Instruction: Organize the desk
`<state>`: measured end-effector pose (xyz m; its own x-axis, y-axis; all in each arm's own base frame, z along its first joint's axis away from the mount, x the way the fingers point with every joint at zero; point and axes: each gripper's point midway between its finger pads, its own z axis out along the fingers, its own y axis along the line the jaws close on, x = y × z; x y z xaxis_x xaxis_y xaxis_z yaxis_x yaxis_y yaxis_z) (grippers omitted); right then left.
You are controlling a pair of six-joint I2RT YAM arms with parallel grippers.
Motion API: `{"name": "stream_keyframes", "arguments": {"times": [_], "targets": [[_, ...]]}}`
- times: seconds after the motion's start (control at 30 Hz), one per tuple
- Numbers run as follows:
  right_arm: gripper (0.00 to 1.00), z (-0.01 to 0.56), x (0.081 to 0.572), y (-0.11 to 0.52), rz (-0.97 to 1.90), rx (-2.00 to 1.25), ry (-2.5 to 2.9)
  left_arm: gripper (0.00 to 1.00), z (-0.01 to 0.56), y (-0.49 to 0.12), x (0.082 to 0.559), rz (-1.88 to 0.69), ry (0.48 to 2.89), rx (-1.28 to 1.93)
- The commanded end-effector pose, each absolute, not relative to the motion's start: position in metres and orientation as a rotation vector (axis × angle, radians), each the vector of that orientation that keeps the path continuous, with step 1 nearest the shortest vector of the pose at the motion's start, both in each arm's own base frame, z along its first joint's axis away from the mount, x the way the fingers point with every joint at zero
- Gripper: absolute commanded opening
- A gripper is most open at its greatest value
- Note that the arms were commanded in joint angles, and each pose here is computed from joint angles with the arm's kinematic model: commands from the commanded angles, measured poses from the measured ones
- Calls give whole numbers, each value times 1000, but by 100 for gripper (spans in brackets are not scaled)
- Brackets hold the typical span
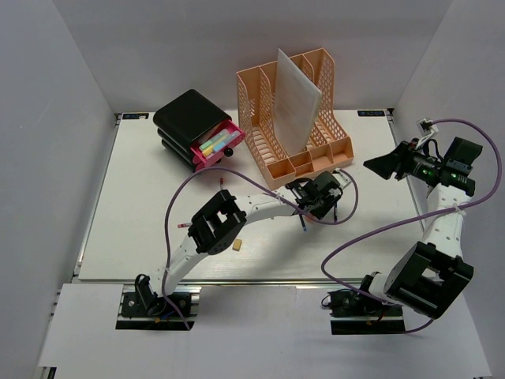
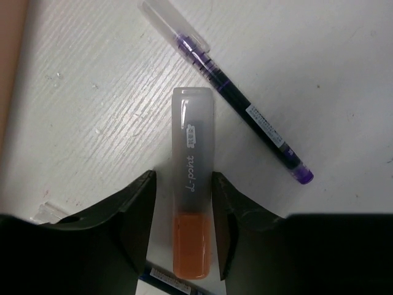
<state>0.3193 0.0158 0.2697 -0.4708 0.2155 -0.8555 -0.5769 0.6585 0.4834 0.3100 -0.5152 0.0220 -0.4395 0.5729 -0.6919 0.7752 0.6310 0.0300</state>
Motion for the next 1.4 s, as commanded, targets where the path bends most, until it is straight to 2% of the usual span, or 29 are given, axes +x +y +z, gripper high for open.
{"name": "stream_keyframes", "arguments": {"times": [0.0,0.13,0.17,0.23,0.27,0.4,0.5,0.53,0.6,0.7,0.8,1.2,1.37], "targets": [[71,282,314,19,957,-338,1787,50,36,-517,311,-377,2156,1041],[71,282,313,18,957,-335,1784,44,29,-512,309,-359,2176,1048],[71,281,313,18,963,-332,1787,35,28,-510,309,-352,2178,1043],[71,282,312,18,962,-335,1784,27,35,-509,309,-355,2168,1038],[71,281,312,17,958,-332,1784,19,41,-510,310,-362,2159,1029],[66,282,311,18,950,-342,1778,10,89,-514,314,-403,2086,993],[48,283,310,20,964,-351,1770,5,140,-512,315,-462,2014,974],[31,282,310,20,969,-351,1770,2,152,-507,319,-473,2007,956],[11,282,309,21,979,-357,1767,0,188,-494,320,-486,1966,920],[0,282,308,23,988,-365,1762,0,228,-470,318,-470,1907,895],[0,281,308,24,997,-366,1764,0,254,-444,315,-435,1886,879],[0,278,308,25,1000,-369,1767,0,297,-263,380,-34,1887,598],[0,277,308,26,1000,-375,1766,0,300,-225,398,64,1870,559]]}}
